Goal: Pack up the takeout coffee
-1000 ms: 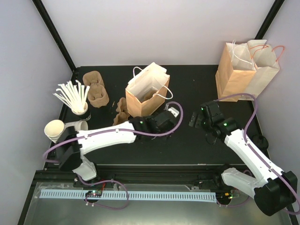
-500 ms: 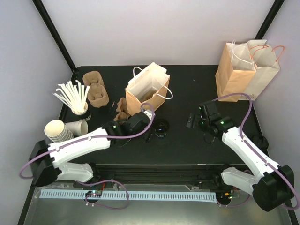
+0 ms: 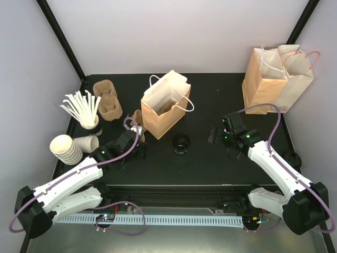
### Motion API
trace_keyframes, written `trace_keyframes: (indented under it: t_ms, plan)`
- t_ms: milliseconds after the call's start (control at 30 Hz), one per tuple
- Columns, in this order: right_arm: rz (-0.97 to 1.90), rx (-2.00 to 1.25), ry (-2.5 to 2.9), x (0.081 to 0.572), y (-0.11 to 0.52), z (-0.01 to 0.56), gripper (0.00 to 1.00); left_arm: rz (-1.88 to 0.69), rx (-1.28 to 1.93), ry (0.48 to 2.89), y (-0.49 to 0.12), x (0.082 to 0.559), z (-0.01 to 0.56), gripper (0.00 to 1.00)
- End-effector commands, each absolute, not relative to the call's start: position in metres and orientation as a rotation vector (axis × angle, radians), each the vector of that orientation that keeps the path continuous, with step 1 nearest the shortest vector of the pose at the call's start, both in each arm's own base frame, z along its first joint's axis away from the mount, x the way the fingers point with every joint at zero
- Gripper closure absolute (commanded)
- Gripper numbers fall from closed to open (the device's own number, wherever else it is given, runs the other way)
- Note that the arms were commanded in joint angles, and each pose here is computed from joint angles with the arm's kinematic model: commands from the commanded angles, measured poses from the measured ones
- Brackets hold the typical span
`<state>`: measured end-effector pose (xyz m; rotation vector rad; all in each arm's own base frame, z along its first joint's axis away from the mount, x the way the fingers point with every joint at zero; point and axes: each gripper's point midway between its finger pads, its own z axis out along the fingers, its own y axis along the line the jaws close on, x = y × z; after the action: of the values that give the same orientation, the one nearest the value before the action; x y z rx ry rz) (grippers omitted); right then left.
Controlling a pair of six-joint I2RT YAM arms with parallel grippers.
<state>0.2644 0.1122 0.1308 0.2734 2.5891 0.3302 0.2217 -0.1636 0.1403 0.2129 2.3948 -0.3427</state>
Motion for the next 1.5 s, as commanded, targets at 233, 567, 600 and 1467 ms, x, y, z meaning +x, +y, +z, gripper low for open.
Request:
trace_keyframes:
  t_ms: [233,567,600,1467]
  plan:
    - [0.409,0.276,2.474,0.271,0.115,0.159,0.00,-0.516,-0.052,2.398,-0.157,0.267,0.126,0.98]
    - [0.424,0.266,2.414,0.270,0.112,0.175,0.00,-0.587,-0.039,2.319,-0.194,0.320,0.136,0.98]
    - [0.426,0.268,2.409,0.270,0.112,0.175,0.00,-0.575,-0.038,2.335,-0.196,0.325,0.131,0.99]
    - [0.083,0.326,2.531,0.275,0.079,0.166,0.00,-0.621,0.146,2.361,-0.234,0.354,0.130,0.97]
